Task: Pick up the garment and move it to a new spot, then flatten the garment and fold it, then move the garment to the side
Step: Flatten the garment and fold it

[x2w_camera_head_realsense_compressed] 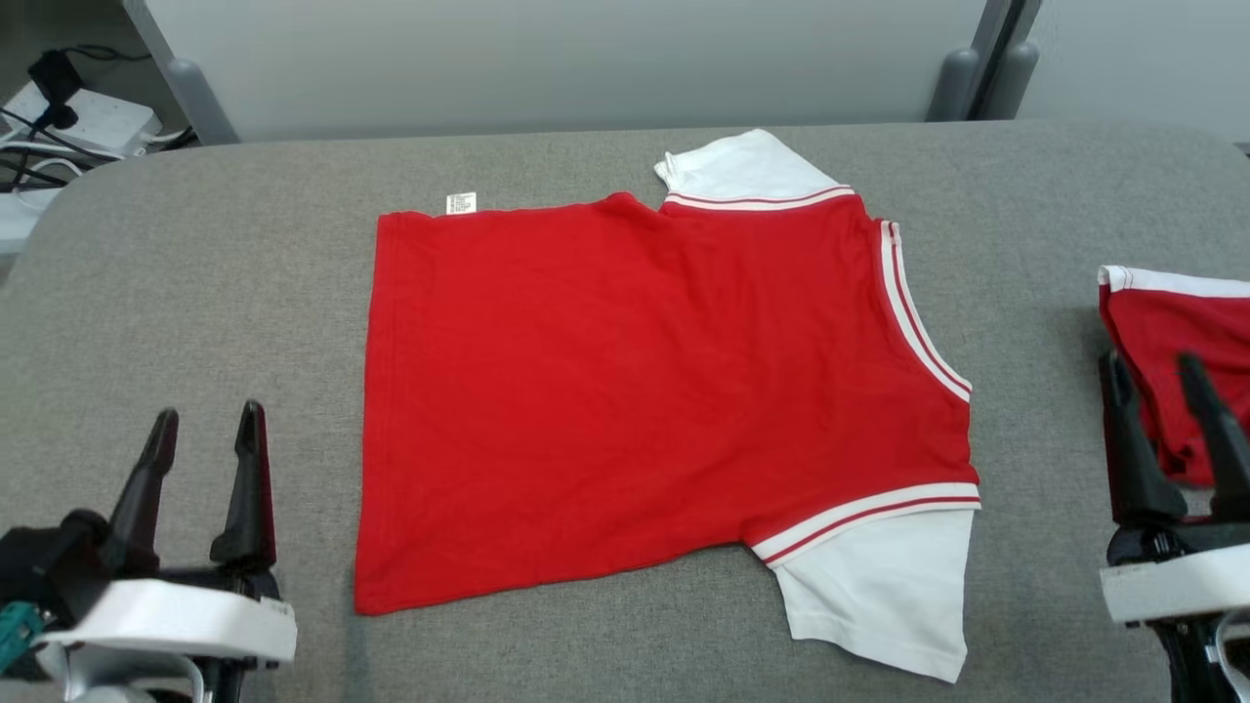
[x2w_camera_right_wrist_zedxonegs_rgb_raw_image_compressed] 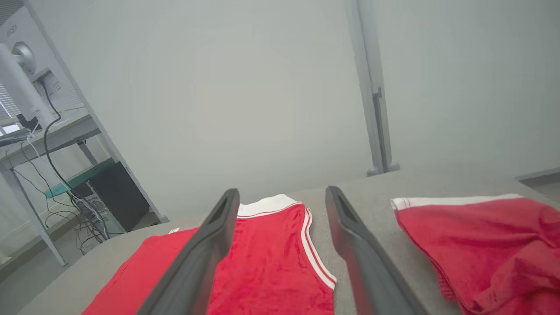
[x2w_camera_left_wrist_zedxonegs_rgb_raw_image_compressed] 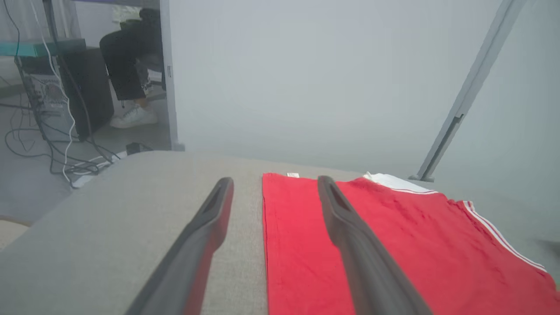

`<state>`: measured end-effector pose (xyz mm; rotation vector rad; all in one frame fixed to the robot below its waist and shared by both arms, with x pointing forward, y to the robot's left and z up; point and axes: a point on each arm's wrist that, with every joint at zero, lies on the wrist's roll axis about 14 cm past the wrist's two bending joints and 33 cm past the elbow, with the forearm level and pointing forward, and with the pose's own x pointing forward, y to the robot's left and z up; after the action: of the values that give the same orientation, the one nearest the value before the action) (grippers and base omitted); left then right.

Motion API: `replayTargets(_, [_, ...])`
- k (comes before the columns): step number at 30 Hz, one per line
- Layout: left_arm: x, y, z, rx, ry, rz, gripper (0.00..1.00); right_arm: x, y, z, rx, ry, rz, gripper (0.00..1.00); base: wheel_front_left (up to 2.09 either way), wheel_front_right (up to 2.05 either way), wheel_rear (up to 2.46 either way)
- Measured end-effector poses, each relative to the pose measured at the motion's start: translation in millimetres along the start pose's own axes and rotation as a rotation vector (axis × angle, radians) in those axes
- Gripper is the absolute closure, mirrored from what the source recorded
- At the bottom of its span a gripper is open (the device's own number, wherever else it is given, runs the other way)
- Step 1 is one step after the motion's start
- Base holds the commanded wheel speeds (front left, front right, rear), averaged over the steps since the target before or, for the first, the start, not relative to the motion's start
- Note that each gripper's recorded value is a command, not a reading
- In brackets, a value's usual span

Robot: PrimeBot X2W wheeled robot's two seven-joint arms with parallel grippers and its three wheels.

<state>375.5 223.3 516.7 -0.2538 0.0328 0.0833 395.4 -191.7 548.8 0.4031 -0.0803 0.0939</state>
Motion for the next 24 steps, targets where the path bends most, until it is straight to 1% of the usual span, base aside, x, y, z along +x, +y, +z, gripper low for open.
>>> replayTargets(2, [4.1, -11.5, 30.0, 0.043, -0.098, -0.047, 0.00, 7.5, 11.0, 19.6, -0.118, -0.070, 0.049, 0.00, 0.00, 0.00, 0.00])
replayTargets(5, [6.8, -23.0, 64.9, 0.102, -0.213, -0.087, 0.00, 15.6, 32.5, 40.0, -0.239, -0.154, 0.123, 0.00, 0.00, 0.00, 0.00])
replayTargets(7, [6.0, -25.8, 77.8, 0.151, -0.264, -0.098, 0.00, 18.8, 40.5, 40.4, -0.300, -0.161, 0.154, 0.00, 0.00, 0.00, 0.00])
replayTargets(9, [4.4, -26.7, 80.0, 0.168, -0.274, -0.101, 0.00, 18.4, 42.7, 35.5, -0.362, -0.152, 0.170, 0.00, 0.00, 0.00, 0.00])
replayTargets(12, [1.6, -23.3, 72.0, 0.177, -0.255, -0.088, 0.00, 15.2, 35.5, 24.6, -0.398, -0.124, 0.158, 0.00, 0.00, 0.00, 0.00])
replayTargets(15, [-8.4, -9.8, 53.7, 0.189, -0.212, -0.052, 0.00, 9.0, 23.4, 11.9, -0.406, -0.089, 0.129, 0.00, 0.00, 0.00, 0.00])
replayTargets(19, [-23.0, 9.1, 28.9, 0.190, -0.148, 0.000, 0.00, -5.1, 10.1, -16.8, -0.392, -0.009, 0.094, 0.00, 0.00, 0.00, 0.00])
replayTargets(24, [-38.1, 24.9, 14.6, 0.218, -0.108, 0.026, 0.00, -18.9, 9.7, -38.0, -0.372, 0.040, 0.087, 0.00, 0.00, 0.00, 0.00])
